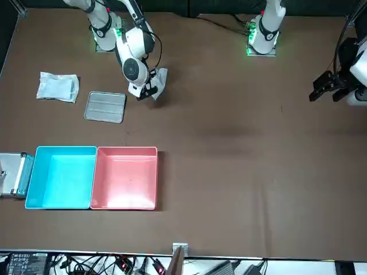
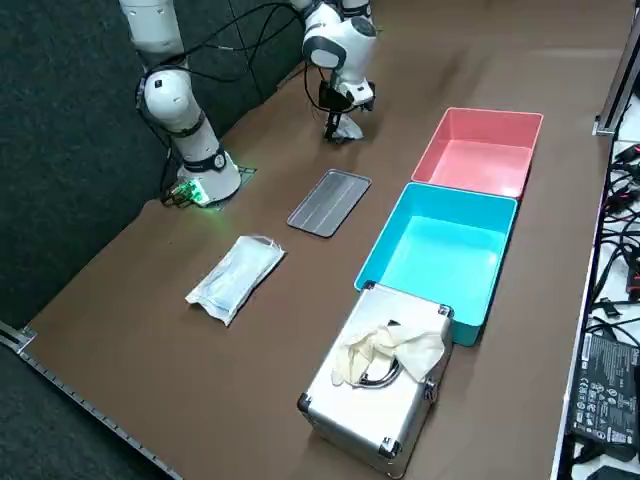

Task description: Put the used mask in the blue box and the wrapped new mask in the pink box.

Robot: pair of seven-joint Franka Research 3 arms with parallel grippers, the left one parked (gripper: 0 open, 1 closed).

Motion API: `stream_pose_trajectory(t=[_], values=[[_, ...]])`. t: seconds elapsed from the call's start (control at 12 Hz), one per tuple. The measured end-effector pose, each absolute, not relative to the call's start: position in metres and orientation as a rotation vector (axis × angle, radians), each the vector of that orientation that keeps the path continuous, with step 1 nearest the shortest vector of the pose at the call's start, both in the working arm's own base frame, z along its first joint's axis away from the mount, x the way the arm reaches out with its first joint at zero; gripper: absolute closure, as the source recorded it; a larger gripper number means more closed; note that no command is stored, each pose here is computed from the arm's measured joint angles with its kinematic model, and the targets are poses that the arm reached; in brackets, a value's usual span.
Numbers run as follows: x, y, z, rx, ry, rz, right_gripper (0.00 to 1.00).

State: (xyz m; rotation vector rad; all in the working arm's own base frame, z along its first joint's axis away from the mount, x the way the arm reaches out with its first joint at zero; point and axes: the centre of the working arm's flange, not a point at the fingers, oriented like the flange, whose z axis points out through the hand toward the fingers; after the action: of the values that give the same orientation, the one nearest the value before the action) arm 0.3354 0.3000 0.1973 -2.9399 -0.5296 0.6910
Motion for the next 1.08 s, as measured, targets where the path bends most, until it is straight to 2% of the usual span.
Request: stream_pose_trajectory(t=[0.42,1.08], values=[[0.374,0.288,0.257,-2.888,-0.461,0.689,0.99],[0.506,0.156,0.406,-2.987,-0.329,0.525,0.99]])
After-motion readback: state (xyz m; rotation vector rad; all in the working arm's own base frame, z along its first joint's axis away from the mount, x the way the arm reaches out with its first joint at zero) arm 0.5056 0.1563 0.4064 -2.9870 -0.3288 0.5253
